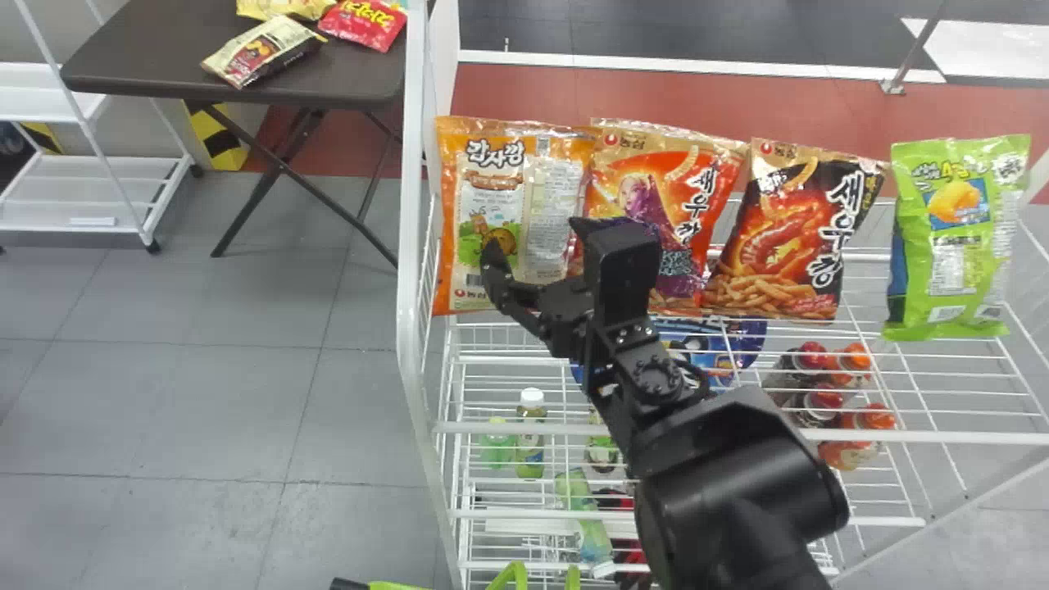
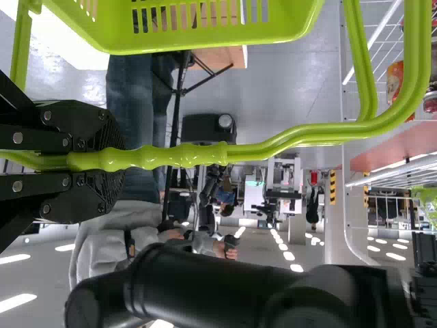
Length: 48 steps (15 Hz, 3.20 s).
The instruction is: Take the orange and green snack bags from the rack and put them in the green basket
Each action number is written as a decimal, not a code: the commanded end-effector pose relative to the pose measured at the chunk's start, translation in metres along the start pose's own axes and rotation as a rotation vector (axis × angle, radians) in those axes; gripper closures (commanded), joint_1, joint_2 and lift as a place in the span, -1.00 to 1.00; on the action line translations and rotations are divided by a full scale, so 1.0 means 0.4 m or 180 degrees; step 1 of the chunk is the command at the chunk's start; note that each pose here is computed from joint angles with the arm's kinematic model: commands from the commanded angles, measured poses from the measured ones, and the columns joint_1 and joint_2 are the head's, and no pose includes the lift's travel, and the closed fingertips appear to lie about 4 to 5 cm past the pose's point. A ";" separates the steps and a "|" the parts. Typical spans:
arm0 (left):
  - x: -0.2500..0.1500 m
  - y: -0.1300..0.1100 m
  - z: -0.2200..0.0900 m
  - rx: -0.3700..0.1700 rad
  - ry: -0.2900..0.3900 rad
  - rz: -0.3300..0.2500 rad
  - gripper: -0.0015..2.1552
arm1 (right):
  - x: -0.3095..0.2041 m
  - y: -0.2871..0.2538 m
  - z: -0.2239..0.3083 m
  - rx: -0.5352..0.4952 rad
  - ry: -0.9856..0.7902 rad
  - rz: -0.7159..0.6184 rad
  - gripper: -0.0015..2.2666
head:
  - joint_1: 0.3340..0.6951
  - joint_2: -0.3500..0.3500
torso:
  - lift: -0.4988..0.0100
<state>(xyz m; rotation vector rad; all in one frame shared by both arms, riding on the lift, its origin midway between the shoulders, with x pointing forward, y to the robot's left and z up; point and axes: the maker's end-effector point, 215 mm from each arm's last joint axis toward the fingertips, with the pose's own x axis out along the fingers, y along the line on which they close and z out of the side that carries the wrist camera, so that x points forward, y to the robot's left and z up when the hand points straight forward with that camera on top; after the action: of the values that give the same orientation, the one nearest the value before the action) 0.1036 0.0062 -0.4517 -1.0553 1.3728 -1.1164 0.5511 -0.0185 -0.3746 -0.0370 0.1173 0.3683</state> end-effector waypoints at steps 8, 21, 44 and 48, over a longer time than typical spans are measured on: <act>0.010 0.022 0.046 -0.0062 0.0002 -0.0043 0.96 | 0.070 0.003 -0.030 0.0148 0.0210 0.0363 -0.18 | 1.00 -0.03 | 0.96; 0.000 -0.019 0.068 0.0145 -0.0039 -0.0027 0.96 | -0.158 0.064 0.073 0.0548 0.0236 0.0529 0.99 | 1.00 0.02 | 0.96; -0.014 -0.041 0.042 0.0137 -0.0359 0.0049 0.96 | -0.980 -0.177 -0.208 0.1328 0.2759 0.0474 0.99 | 1.00 -1.00 | 0.96; -0.013 -0.047 0.046 0.0155 -0.0375 0.0041 0.96 | -1.032 -0.089 -0.275 0.1394 0.3161 0.0665 0.99 | 1.00 -1.00 | 0.96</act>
<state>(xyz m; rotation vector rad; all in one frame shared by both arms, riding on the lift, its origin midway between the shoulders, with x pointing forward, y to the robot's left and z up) 0.1228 0.0069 -0.4331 -1.0591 1.2529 -1.0562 0.1791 -0.2189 -0.4251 0.2305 1.1558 0.4721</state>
